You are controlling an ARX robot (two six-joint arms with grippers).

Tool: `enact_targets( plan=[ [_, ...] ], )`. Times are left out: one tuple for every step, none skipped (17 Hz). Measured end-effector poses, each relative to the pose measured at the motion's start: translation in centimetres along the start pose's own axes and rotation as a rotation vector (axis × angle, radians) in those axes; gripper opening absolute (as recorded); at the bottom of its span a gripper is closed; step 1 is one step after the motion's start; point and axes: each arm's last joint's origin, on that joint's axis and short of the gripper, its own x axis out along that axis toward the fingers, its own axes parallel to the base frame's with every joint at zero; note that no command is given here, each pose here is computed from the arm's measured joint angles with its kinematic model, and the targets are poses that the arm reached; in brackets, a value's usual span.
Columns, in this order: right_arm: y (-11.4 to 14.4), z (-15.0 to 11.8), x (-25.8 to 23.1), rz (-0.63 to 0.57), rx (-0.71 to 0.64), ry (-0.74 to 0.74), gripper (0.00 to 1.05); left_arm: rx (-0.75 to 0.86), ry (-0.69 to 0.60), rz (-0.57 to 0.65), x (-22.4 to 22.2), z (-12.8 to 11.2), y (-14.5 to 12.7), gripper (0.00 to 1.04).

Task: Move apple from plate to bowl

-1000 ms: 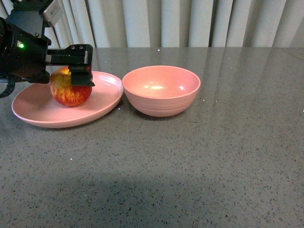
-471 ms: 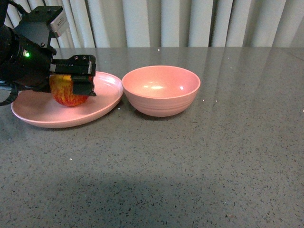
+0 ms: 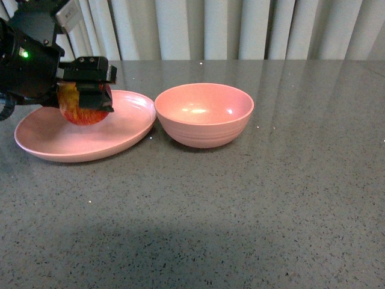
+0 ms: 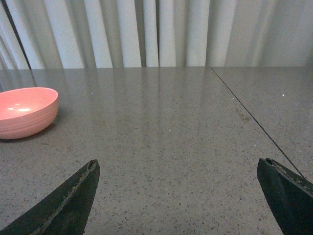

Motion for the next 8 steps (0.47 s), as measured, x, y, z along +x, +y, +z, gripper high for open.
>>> enact_targets(
  plan=[
    [0.0,0.0,0.0,0.000,0.000,0.000,0.98,0.000,-0.019,0.003,-0.6,0.4,0.0,0.69],
    [0.0,0.0,0.0,0.000,0.000,0.000,0.98,0.002,-0.038,0.006,-1.4,0.9,0.0,0.69],
    [0.0,0.0,0.0,0.000,0.000,0.000,0.98,0.004,-0.053,0.006,-2.0,1.4,0.0,0.69],
    [0.0,0.0,0.0,0.000,0.000,0.000,0.98,0.007,-0.079,0.003,-2.9,2.1,-0.2,0.69],
    [0.0,0.0,0.0,0.000,0.000,0.000,0.98,0.010,-0.097,0.002,-3.4,2.6,-0.3,0.69],
    [0.0,0.0,0.0,0.000,0.000,0.000,0.98,0.016,-0.122,-0.006,-4.3,3.3,-0.7,0.69],
    [0.0,0.0,0.0,0.000,0.000,0.000,0.98,0.022,-0.150,-0.018,-5.2,4.0,-1.1,0.69],
    [0.0,0.0,0.0,0.000,0.000,0.000,0.98,0.059,-0.259,-0.080,-8.9,6.4,-3.7,0.69]
  ],
)
